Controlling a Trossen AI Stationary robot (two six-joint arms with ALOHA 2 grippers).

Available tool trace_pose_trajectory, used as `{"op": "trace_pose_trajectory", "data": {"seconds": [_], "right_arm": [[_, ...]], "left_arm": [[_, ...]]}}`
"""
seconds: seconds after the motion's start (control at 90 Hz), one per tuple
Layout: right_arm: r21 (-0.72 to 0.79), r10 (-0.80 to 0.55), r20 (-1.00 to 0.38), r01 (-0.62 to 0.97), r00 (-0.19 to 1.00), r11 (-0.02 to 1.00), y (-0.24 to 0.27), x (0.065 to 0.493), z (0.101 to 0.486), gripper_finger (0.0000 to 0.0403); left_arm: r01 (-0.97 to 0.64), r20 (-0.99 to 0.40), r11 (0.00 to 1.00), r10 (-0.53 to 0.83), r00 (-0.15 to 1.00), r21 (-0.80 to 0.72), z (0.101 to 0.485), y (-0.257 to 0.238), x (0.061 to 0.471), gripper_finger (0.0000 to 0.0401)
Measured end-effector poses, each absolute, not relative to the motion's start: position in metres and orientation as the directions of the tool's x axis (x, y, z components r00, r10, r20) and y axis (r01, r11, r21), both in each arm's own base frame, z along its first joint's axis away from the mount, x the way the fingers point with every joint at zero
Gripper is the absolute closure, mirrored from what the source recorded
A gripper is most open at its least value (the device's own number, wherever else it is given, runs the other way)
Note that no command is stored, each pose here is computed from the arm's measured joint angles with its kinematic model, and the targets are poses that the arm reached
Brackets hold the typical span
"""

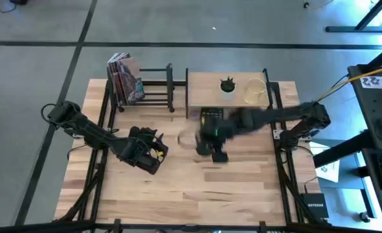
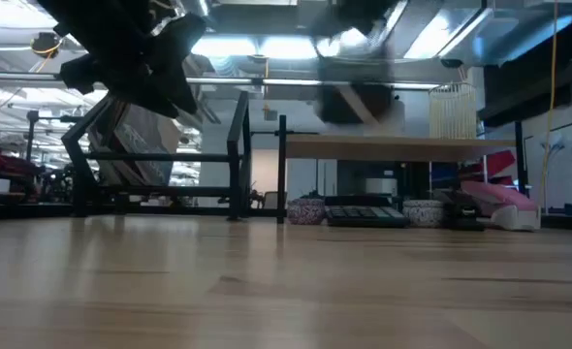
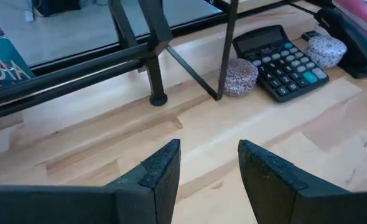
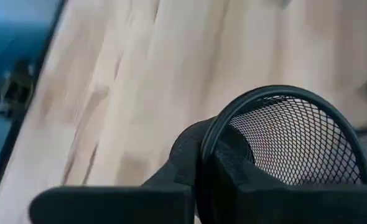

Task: Stock shelves
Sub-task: Remove the black pen organizer from the shelf

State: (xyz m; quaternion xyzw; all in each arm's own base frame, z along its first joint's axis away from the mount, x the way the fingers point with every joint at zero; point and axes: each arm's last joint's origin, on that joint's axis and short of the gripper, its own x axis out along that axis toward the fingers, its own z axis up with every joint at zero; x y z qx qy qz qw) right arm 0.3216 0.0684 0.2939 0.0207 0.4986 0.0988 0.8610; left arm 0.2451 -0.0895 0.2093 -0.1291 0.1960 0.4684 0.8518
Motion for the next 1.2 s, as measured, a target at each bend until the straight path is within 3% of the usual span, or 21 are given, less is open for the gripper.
{"op": "trace_pose_trajectory", "data": {"seconds": [0.211, 0.489, 0.856, 0.967, 1.2], "right_arm": [[0.150, 0.120, -0.951, 0.086, 0.284, 0.985, 0.121, 0.274, 0.234, 0.0400], [0.018, -0.095, -0.966, 0.431, 0.240, 0.902, 0.145, 0.187, 0.225, 0.0400], [-0.185, -0.308, -0.948, 0.652, 0.079, 0.735, 0.137, 0.126, 0.203, 0.0396], [-0.200, -0.323, -0.945, 0.681, 0.056, 0.704, 0.135, 0.122, 0.198, 0.0366], [-0.247, -0.402, -0.912, 0.677, 0.079, 0.693, 0.130, 0.121, 0.214, 0.0240]], "left_arm": [[-0.827, -0.455, 0.561, 0.726, 0.515, -0.042, 0.209, -0.100, 0.241, 0.0258], [-0.825, -0.441, 0.559, 0.722, 0.533, -0.083, 0.210, -0.105, 0.239, 0.0258], [-0.833, -0.425, 0.543, 0.731, 0.533, -0.111, 0.211, -0.102, 0.243, 0.0258], [-0.836, -0.424, 0.536, 0.735, 0.529, -0.115, 0.211, -0.100, 0.244, 0.0258], [-0.832, -0.422, 0.540, 0.730, 0.537, -0.124, 0.211, -0.101, 0.245, 0.0258]]}}
